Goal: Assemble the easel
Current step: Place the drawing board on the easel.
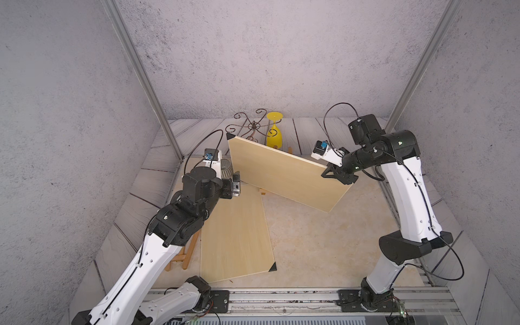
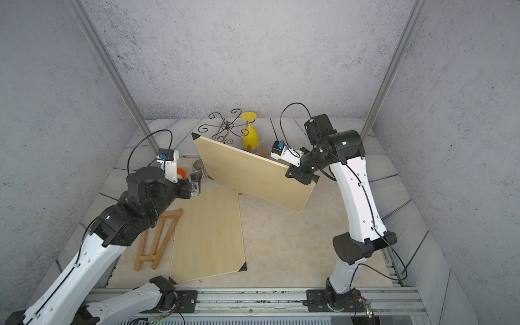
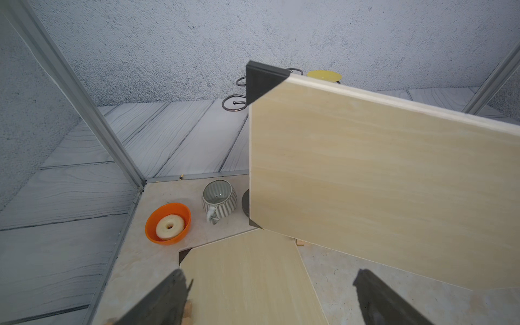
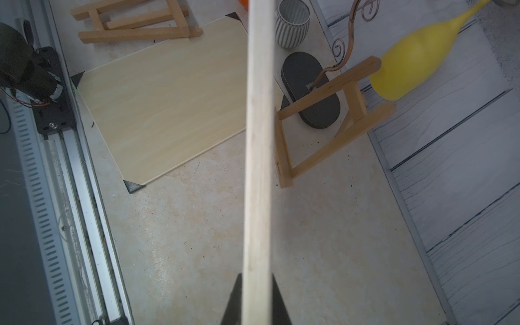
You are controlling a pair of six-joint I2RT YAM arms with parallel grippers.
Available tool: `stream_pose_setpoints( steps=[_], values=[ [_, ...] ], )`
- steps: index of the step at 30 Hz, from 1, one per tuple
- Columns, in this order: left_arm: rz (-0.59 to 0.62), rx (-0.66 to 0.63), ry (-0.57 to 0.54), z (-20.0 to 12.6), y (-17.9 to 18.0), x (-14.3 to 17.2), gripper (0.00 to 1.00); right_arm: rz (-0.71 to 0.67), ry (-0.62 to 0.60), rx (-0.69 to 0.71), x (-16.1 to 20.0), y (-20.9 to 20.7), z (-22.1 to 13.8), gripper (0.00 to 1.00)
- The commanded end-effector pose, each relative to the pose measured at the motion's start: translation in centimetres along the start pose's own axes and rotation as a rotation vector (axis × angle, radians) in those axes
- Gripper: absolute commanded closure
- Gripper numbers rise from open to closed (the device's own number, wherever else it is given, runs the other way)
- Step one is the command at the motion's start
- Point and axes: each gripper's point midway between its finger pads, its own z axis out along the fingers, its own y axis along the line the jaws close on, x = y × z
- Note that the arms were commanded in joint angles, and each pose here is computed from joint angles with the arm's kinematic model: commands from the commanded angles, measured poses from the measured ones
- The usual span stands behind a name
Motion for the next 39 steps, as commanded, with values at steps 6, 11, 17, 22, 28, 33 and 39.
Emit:
stream_pose_setpoints(
  steps=[6, 11, 17, 22, 28, 33, 39],
  values=[
    [-0.054, -0.023, -0.054, 1.8, -0.1, -0.8, 0.05, -0.220, -0.179, -0.012, -3.8, -1.2, -0.1, 1.00],
    [-0.068, -0.034, -0.065, 3.0, -0.3, -0.7, 0.05, -0.238, -0.159, -0.015, -3.2, -2.6, 1.1, 1.00],
    [-0.078, -0.054, -0.111, 3.8, -0.2, -0.8, 0.05, -0.260, -0.205, -0.016, -3.4, -3.9, 1.5, 1.00],
    [-0.071, -0.067, -0.117, 4.6, -0.2, -1.1, 0.05, -0.251, -0.208, -0.021, -3.2, -5.2, 2.7, 1.00],
    [-0.074, -0.085, -0.105, 5.6, 0.1, -0.2, 0.05, -0.250, -0.225, -0.030, -3.3, -6.1, 4.0, 1.00],
    [-0.086, -0.090, -0.099, 6.1, 0.3, 0.3, 0.05, -0.247, -0.220, 0.000, -3.4, -7.2, 4.4, 1.00],
    [-0.094, -0.088, -0.095, 6.6, 0.4, 0.7, 0.05, -0.273, -0.268, 0.046, -4.6, -7.6, 3.4, 1.00]
  ],
)
